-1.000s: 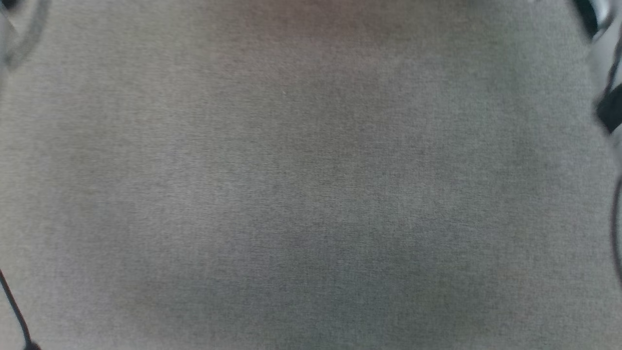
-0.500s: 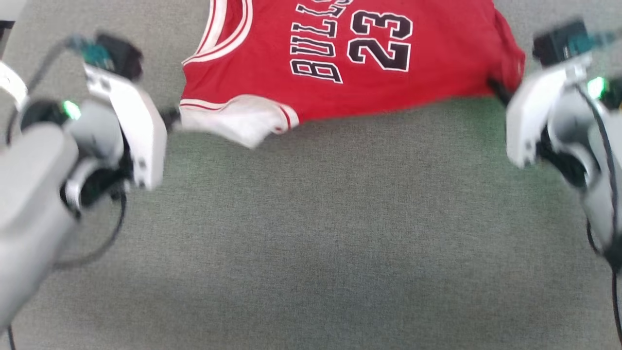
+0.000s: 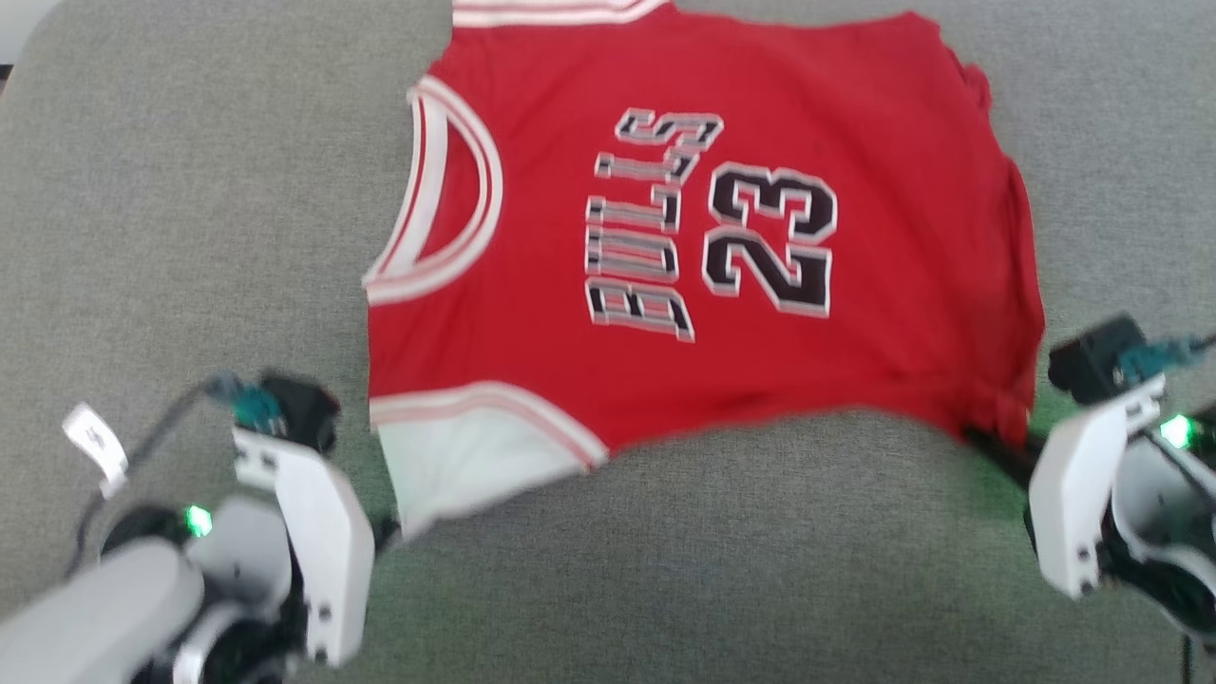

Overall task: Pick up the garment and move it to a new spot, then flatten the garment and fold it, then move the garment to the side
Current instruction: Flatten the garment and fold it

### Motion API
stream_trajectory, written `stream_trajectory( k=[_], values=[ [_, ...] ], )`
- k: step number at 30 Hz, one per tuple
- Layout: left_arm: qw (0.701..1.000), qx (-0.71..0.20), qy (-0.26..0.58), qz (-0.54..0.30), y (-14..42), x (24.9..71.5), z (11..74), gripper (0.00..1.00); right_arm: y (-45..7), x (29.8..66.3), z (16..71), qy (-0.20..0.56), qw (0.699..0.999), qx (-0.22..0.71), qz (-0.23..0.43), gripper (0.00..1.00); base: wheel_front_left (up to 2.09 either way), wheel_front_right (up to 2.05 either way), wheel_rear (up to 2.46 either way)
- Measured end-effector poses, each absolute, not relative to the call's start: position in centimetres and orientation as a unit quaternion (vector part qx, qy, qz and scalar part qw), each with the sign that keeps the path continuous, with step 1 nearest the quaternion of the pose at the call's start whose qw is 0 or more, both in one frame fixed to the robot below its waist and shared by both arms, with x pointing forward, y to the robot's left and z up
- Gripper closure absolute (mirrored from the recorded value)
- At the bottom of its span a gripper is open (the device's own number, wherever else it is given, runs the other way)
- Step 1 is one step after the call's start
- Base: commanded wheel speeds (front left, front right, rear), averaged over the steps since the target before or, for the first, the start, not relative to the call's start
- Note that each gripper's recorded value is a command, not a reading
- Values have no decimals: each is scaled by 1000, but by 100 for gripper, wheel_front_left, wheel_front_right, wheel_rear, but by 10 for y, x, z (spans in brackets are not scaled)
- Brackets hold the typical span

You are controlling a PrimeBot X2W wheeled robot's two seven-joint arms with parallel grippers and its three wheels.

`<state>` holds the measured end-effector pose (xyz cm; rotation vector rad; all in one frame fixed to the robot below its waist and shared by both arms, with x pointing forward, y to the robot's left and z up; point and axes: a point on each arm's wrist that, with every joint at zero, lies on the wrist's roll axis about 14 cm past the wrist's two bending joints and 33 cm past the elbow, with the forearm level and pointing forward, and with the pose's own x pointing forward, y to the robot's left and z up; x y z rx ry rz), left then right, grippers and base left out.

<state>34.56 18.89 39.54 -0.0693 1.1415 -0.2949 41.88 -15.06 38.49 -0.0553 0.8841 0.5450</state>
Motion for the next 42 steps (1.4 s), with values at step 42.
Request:
stream_trajectory(
  k=[42],
  values=[
    [911, 84, 365, -171, 196, 468, 487, 100, -177, 437, 441, 352, 910, -24, 218, 100, 0, 0, 0]
  ],
)
